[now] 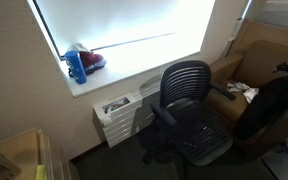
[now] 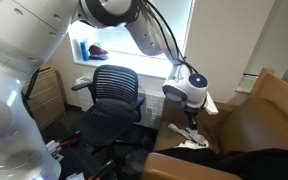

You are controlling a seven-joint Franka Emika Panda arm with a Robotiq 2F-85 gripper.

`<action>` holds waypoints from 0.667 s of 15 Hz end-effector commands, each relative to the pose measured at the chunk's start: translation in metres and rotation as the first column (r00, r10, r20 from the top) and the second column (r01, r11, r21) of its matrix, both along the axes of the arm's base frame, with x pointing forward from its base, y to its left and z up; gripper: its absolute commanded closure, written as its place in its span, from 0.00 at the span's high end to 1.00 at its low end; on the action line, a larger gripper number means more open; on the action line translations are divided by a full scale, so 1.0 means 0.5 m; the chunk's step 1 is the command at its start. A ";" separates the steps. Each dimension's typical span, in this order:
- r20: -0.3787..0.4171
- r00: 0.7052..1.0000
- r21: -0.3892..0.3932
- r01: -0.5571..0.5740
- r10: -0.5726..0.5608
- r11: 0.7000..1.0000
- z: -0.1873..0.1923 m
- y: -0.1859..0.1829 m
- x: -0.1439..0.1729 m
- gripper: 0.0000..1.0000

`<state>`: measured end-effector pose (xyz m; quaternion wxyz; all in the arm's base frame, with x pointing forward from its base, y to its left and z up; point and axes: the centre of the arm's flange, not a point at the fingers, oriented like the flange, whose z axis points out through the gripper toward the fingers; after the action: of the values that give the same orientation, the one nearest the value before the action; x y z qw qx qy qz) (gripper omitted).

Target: Pick the black garment on the chair, put it on the sofa then move the black chair

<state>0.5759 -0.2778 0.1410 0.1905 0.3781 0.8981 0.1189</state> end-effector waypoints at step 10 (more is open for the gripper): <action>0.049 0.992 0.024 0.116 -0.117 0.993 -0.182 0.118 0.107 1.00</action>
<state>0.6296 -0.2189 0.0500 0.2158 0.4286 0.8682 0.1264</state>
